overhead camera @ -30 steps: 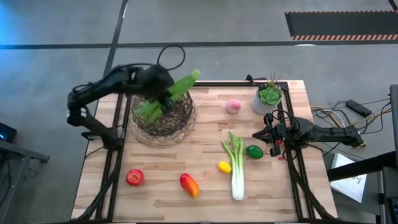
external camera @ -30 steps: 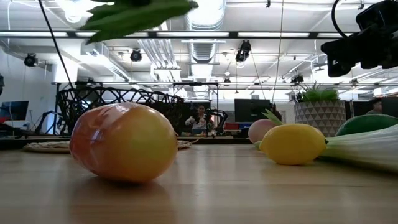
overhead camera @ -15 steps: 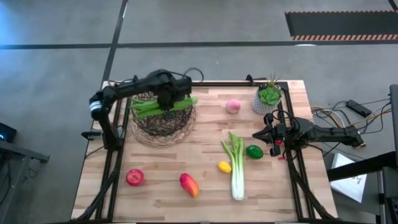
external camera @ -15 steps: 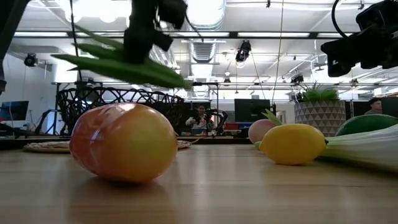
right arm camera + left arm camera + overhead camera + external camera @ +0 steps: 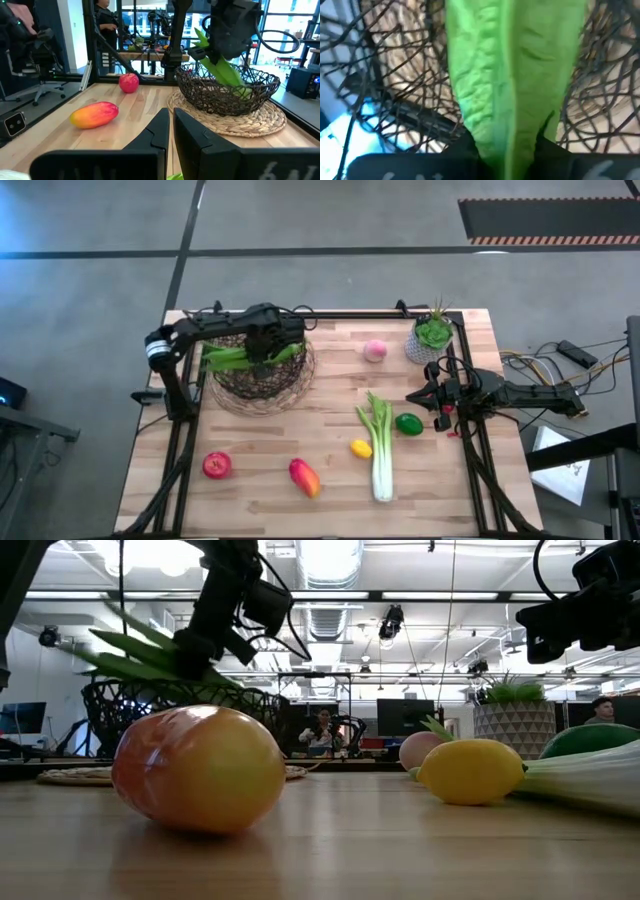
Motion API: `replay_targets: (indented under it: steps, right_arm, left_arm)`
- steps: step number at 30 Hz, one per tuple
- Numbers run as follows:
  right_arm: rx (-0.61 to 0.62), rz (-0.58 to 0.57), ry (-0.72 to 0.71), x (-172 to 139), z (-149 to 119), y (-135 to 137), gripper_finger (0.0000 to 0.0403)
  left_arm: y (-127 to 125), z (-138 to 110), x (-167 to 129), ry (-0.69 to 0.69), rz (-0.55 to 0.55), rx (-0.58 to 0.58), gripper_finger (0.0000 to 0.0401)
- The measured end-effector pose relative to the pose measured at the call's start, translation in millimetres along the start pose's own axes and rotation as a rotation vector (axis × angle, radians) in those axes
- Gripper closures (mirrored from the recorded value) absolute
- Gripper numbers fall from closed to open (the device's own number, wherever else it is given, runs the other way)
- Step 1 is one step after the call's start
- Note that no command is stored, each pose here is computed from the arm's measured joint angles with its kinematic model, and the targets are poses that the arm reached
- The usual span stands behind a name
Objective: Build produce basket
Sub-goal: Put the green lettuce into the black mesh basket
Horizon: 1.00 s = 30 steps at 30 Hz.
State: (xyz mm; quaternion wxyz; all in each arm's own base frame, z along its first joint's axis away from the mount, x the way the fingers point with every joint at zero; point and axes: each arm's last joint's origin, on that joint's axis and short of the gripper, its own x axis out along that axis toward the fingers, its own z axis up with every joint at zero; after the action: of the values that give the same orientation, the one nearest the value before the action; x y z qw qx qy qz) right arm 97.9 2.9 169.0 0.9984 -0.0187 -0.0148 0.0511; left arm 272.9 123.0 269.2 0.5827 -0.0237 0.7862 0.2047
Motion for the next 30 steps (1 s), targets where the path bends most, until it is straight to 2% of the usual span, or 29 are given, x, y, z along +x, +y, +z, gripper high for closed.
replay_targets:
  steps: [5,9,13,20,30]
  right_arm:
    - [0.0,0.0,0.0,0.0,0.0,0.0,0.0385]
    - [0.0,0.0,0.0,0.0,0.0,0.0,0.0385]
    - [0.0,0.0,0.0,0.0,0.0,0.0,0.0385]
    - [0.002,0.0,0.0,0.0,0.0,0.0,0.0385]
    - [0.001,0.0,0.0,0.0,0.0,0.0,0.0385]
  left_arm:
    - [6.4,-12.6,-17.6,-0.063,0.033,-0.035,0.0375]
    - [11.2,-14.4,-17.7,-0.074,0.04,-0.017,0.0375]
    - [12.7,-8.8,-4.9,-0.047,0.057,-0.008,0.0375]
    - [4.9,11.6,30.2,-0.128,0.074,0.011,0.0375]
    - [0.3,11.9,58.2,-0.086,0.256,0.029,0.0368]
